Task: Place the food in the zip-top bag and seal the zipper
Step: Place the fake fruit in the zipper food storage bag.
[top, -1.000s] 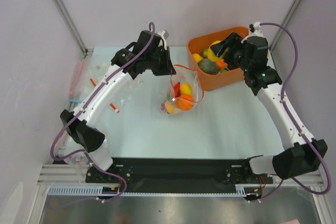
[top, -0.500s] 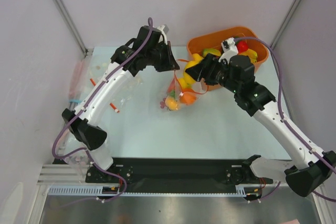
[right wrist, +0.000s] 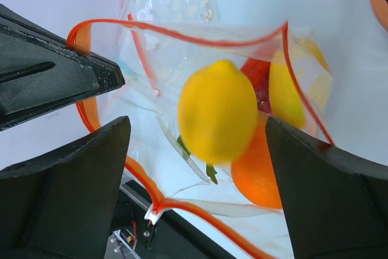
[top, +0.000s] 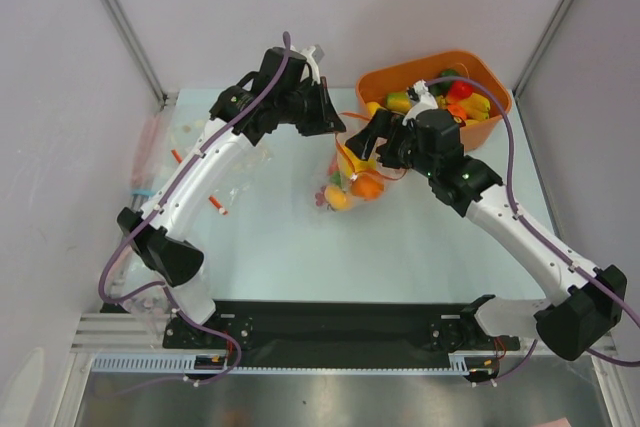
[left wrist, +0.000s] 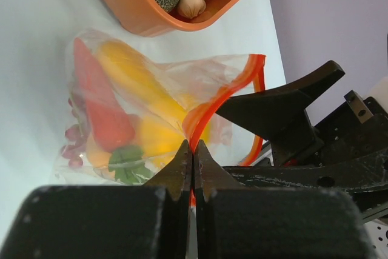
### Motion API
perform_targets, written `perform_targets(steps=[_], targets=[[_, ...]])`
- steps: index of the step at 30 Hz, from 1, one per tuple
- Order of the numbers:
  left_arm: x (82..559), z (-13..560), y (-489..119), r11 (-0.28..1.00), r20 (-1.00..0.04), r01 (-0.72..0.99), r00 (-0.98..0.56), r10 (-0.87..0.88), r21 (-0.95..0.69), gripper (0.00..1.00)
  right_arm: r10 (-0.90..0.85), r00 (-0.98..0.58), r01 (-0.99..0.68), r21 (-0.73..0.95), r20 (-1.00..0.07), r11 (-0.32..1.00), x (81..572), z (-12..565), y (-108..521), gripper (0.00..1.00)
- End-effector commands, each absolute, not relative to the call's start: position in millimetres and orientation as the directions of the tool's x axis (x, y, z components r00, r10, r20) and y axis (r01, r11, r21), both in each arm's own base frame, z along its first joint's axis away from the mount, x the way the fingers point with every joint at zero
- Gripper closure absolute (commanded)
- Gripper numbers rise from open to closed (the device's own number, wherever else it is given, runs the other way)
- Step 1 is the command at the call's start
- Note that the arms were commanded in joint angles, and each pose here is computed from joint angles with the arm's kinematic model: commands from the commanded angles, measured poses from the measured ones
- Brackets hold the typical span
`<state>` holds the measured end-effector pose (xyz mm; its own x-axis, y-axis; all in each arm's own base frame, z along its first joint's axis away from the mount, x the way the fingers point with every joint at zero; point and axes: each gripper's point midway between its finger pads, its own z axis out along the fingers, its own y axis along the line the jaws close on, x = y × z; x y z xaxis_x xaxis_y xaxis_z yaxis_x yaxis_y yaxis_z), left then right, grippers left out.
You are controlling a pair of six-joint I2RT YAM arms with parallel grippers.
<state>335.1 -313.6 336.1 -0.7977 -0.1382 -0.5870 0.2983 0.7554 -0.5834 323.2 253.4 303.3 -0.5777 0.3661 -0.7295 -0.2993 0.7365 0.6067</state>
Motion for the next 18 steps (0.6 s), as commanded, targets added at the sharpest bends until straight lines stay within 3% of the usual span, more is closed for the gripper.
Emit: perform_targets(steps=[1,6,12,16,18], targets=[[326.3,376.6,-310.2,0.702,-0.639,0.359,-0.749,-0.176,-0.615,1.0,0.395,-0.503,-0.335,0.595,-0.769,0.731,327.4,333.2,249.8,0.02],[325.7,371.8,-307.8,0.713,-0.635,0.349,-0.753,-0.172,-0.608,1.0,0.405,-0.482,-0.336,0.591,-0.777,0.733,319.6,348.4,241.4,0.13],[326.1,364.8,-306.8,0.723,-0.629,0.339,-0.76,-0.167,-0.602,1.0,0.334,-0.482,-0.375,0.536,-0.81,0.756,302.2,364.0,231.9,0.16],[326.5,363.5,-306.9,0.724,-0.628,0.339,-0.761,-0.165,-0.601,1.0,0.235,-0.524,-0.389,0.476,-0.819,0.789,289.3,354.6,225.4,0.12],[325.8,362.7,-307.1,0.724,-0.625,0.339,-0.763,-0.163,-0.601,1.0,0.222,-0.554,-0.345,0.464,-0.803,0.816,286.0,341.9,217.0,0.05]])
